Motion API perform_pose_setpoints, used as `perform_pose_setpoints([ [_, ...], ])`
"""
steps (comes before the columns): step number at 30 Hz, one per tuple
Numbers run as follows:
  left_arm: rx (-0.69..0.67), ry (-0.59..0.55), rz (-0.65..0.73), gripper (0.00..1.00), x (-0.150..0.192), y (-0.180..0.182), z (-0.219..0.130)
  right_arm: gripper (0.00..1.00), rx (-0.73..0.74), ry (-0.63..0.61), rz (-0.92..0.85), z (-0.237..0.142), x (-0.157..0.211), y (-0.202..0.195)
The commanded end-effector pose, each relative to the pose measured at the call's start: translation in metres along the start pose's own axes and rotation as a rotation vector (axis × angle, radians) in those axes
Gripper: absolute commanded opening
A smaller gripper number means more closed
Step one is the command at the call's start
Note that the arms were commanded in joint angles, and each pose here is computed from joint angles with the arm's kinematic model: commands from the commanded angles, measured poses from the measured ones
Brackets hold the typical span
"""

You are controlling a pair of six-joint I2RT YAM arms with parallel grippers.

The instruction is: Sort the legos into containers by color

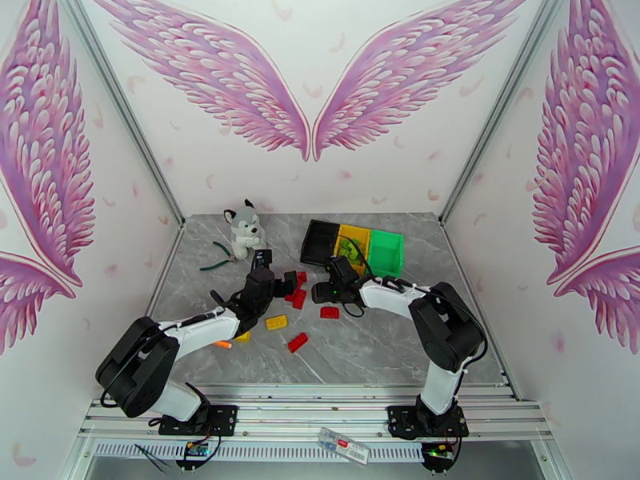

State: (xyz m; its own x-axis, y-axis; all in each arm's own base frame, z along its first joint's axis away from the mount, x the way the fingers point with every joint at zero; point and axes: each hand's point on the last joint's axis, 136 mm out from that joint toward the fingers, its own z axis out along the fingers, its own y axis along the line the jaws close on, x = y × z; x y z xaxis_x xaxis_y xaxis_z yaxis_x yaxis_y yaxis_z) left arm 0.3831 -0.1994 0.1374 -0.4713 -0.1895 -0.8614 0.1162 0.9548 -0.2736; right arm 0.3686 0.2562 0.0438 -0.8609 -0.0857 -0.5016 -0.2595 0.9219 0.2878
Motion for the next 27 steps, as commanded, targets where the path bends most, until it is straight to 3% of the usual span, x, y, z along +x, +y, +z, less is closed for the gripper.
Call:
perform_pose_setpoints([
  [1, 0.013, -0.01, -0.016, 0.98, -0.003, 0.0, -0.005, 0.79, -0.066, 0.028, 0.023, 0.01, 0.013, 0.014],
  [21, 0.041, -0.016, -0.031, 0.98, -0.001, 0.0, -0.014, 0.78, -0.073, 0.112, 0.022, -0.007, 0.088, 0.032],
  [27, 0.058, -0.02, -0.045, 0.98, 0.001, -0.002, -0.016, 0.74, 0.069, 0.11, -0.032, -0.013, 0.1, 0.024],
])
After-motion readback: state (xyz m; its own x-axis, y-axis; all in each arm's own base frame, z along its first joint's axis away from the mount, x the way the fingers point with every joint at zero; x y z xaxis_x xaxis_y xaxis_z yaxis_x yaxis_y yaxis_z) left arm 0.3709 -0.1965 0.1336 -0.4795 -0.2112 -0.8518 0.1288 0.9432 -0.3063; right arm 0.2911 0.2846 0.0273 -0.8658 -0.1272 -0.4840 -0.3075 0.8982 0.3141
